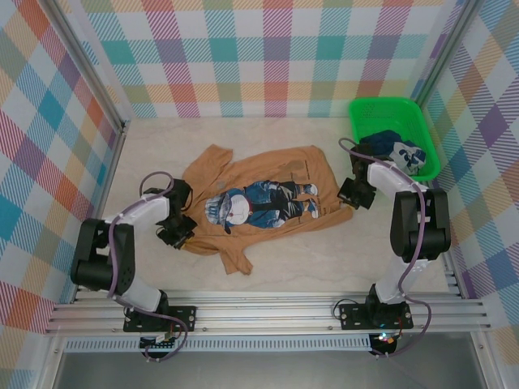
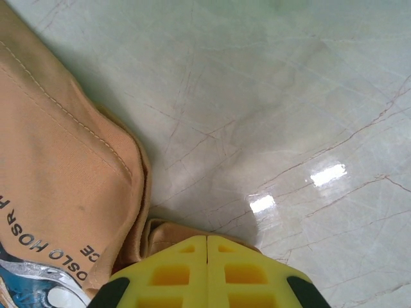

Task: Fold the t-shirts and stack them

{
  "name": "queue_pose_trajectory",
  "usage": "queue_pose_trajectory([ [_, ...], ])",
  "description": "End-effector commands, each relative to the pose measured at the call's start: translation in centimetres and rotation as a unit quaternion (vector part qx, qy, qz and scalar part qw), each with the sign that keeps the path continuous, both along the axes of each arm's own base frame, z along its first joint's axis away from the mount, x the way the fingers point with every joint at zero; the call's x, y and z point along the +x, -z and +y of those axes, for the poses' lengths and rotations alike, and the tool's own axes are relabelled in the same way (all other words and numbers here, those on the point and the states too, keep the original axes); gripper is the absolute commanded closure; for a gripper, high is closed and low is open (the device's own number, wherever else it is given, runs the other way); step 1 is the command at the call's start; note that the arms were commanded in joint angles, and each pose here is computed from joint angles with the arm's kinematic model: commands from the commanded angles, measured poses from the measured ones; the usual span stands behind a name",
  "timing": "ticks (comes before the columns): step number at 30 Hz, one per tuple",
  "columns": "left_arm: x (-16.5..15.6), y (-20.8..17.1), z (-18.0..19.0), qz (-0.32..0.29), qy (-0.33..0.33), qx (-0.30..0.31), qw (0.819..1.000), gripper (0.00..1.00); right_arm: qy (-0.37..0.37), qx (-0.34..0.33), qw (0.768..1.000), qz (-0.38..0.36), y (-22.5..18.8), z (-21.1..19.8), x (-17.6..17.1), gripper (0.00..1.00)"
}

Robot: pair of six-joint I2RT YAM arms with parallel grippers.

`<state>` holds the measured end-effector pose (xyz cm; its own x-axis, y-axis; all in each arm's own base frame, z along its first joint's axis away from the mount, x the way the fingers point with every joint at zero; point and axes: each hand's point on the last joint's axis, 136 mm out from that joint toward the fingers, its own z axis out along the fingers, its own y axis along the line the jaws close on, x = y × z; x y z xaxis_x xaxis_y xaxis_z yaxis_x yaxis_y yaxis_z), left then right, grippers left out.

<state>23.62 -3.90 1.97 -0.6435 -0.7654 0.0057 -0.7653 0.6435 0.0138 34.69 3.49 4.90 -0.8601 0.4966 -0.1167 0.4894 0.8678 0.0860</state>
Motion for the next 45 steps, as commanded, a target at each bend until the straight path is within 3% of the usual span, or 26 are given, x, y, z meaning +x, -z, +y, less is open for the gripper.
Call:
queue_pose_trajectory([
  [1,2.3,1.3,1.5,-0.005,-0.026,0.023,0.999,0.83,-0.004,-0.005,1.0,0.0,-0.3,-0.3,0.3,1.0],
  [5,5.8,1.6,4.6,0.002,0.005,0.074,0.997,0.87,-0.009,0.011,1.0,-0.008,-0.4,0.2,0.5,1.0],
  [12,18.2,-1.6,7.1,-0.075,0.102,0.135,0.983,0.86,-0.024,0.048,0.999,-0.008,-0.2,2.1,0.9,1.0],
  [15,22.5,-3.8,6.2,-0.12,0.151,0.159,0.968,0.73,-0.021,0.051,0.998,-0.004,-0.1,2.3,1.1,1.0],
  [17,23.5,-6.3,4.6,-0.147,0.177,0.174,0.958,0.65,-0.022,0.051,0.998,-0.003,-0.2,2.4,1.4,1.0],
  [20,20.4,-8.3,2.1,-0.138,0.169,0.174,0.96,0.65,-0.025,0.048,0.999,-0.005,-0.6,2.3,1.9,1.0],
  [24,11.9,-5.3,-0.8,-0.111,0.08,0.063,0.989,0.72,-0.028,0.051,0.998,-0.002,-0.5,2.5,2.3,1.0],
  [27,9.1,-2.9,-4.0,-0.121,0.041,-0.03,0.991,0.72,-0.029,0.054,0.998,-0.002,-0.3,2.6,2.2,1.0],
  [31,10.1,-2.3,-6.2,-0.151,0.032,-0.074,0.985,0.61,-0.03,0.057,0.998,0.0,-0.1,2.7,1.9,1.0],
  [34,11.0,-2.5,-7.0,-0.17,0.022,-0.088,0.981,0.58,-0.03,0.056,0.998,0.003,0.1,2.6,1.4,1.0],
  [45,11.2,-0.6,-10.4,-0.144,0.041,-0.12,0.981,0.67,-0.027,0.057,0.998,0.007,0.6,2.5,0.3,1.0],
])
